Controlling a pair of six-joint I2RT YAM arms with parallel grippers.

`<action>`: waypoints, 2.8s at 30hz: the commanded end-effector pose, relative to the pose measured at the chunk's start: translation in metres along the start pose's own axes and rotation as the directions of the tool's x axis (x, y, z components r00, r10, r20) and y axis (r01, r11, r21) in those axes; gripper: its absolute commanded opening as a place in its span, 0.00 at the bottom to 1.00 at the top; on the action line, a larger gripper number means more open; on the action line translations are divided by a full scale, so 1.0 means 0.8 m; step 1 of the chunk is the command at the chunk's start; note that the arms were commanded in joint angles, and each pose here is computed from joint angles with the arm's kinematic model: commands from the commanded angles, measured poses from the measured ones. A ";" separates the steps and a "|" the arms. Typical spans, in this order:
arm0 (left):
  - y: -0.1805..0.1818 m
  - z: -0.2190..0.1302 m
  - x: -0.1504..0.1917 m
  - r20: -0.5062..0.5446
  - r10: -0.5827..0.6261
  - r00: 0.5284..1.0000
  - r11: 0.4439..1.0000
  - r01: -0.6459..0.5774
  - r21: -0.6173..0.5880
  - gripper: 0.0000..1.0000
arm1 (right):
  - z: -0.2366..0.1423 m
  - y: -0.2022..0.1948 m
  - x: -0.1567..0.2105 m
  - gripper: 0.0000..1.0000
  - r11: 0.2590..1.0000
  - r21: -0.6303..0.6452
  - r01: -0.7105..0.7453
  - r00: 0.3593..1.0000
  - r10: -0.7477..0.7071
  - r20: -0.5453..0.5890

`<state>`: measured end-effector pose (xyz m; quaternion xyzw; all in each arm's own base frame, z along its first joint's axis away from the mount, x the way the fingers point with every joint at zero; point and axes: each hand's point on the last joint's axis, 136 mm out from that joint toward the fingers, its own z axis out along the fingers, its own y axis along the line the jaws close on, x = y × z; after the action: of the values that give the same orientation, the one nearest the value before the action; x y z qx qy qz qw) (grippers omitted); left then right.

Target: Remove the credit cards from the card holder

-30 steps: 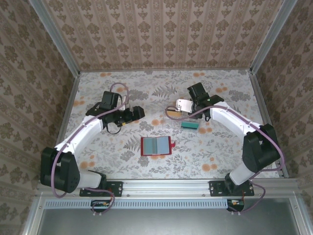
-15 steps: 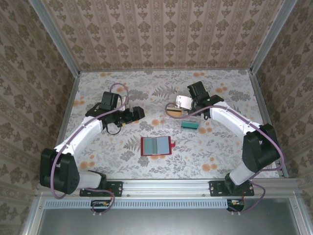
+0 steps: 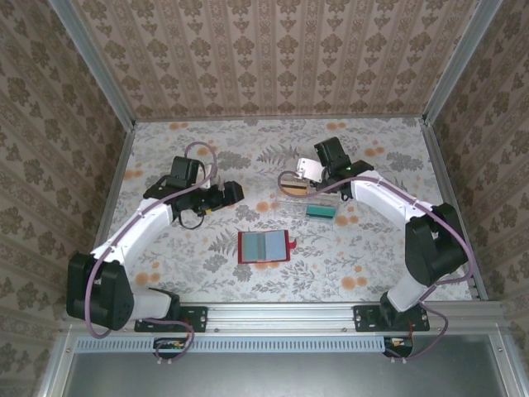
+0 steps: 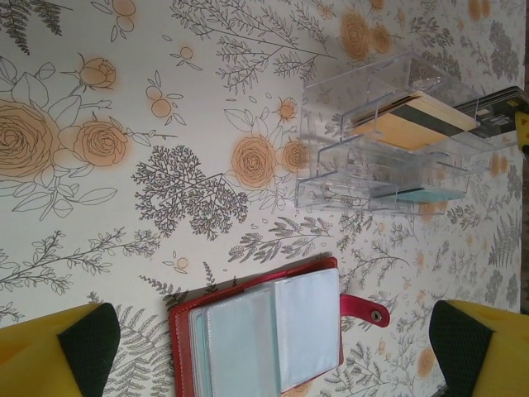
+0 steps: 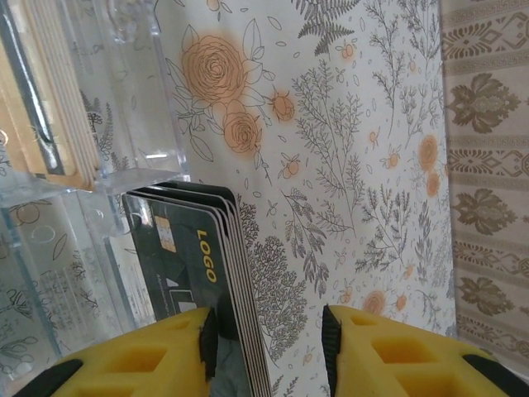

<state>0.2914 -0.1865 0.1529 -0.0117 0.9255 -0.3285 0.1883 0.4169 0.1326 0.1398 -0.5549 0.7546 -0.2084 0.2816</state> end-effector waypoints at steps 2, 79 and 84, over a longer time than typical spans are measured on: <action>-0.003 -0.009 0.002 0.011 0.014 1.000 1.000 -0.014 0.014 1.00 | -0.004 -0.019 -0.001 0.43 0.997 0.051 -0.052 0.999 0.053 -0.001; 0.024 0.107 0.171 -0.395 -0.048 0.917 0.999 0.043 -0.022 0.42 | -0.026 0.320 -0.077 0.23 0.226 -0.326 -0.918 0.357 0.828 -0.433; 0.015 0.108 0.169 -0.393 -0.035 0.919 0.999 0.046 0.017 0.51 | -0.026 0.323 -0.075 0.23 0.226 -0.323 -0.919 0.357 0.825 -0.438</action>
<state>0.2039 -0.2420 0.0394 0.0316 0.9466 -0.3209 0.0054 0.2400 0.2652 0.0188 -0.0687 0.9754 0.1547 0.1413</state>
